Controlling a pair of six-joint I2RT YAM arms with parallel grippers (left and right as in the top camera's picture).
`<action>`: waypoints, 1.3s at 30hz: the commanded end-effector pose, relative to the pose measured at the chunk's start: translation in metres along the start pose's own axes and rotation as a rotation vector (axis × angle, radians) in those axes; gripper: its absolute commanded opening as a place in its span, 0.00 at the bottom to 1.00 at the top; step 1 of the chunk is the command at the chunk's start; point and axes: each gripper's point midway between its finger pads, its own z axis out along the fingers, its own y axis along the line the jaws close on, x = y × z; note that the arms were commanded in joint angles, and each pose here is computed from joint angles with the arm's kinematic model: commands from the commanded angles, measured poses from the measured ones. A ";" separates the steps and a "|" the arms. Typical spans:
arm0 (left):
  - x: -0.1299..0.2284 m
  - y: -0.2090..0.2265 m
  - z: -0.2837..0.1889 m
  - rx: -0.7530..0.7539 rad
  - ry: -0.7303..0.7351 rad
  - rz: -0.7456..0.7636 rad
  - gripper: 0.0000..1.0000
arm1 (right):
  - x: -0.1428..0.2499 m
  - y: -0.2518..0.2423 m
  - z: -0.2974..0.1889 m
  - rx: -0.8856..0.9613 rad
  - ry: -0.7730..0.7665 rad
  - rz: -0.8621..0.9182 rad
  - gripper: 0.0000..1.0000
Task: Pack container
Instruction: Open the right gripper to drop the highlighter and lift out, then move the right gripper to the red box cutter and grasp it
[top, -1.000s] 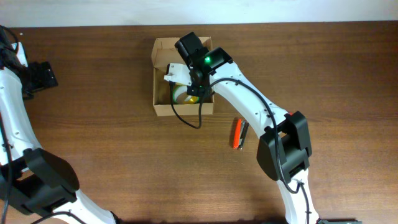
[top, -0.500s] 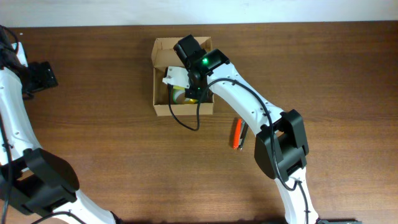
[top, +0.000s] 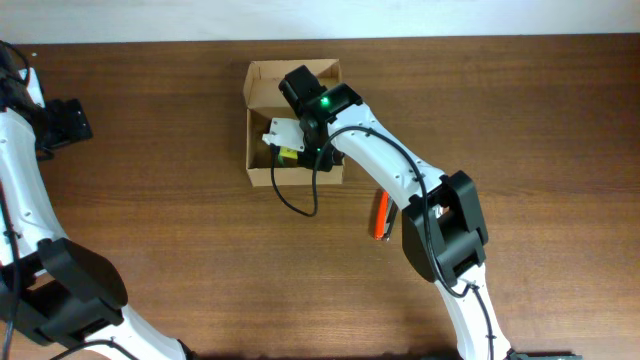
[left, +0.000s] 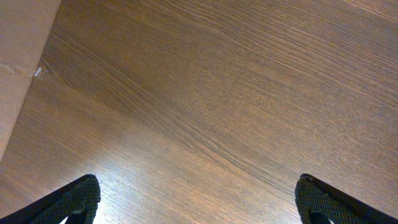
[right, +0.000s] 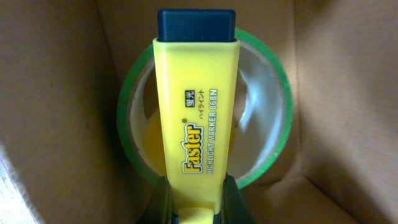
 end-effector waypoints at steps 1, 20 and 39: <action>0.002 -0.001 -0.001 0.010 0.002 0.019 1.00 | -0.003 0.008 0.006 -0.032 -0.004 0.006 0.03; 0.002 -0.001 -0.001 0.010 0.002 0.019 1.00 | -0.023 -0.015 -0.036 0.074 -0.117 0.187 0.49; 0.002 -0.001 -0.001 0.010 0.002 0.019 1.00 | 0.114 -0.088 -0.271 0.547 -0.299 1.062 0.30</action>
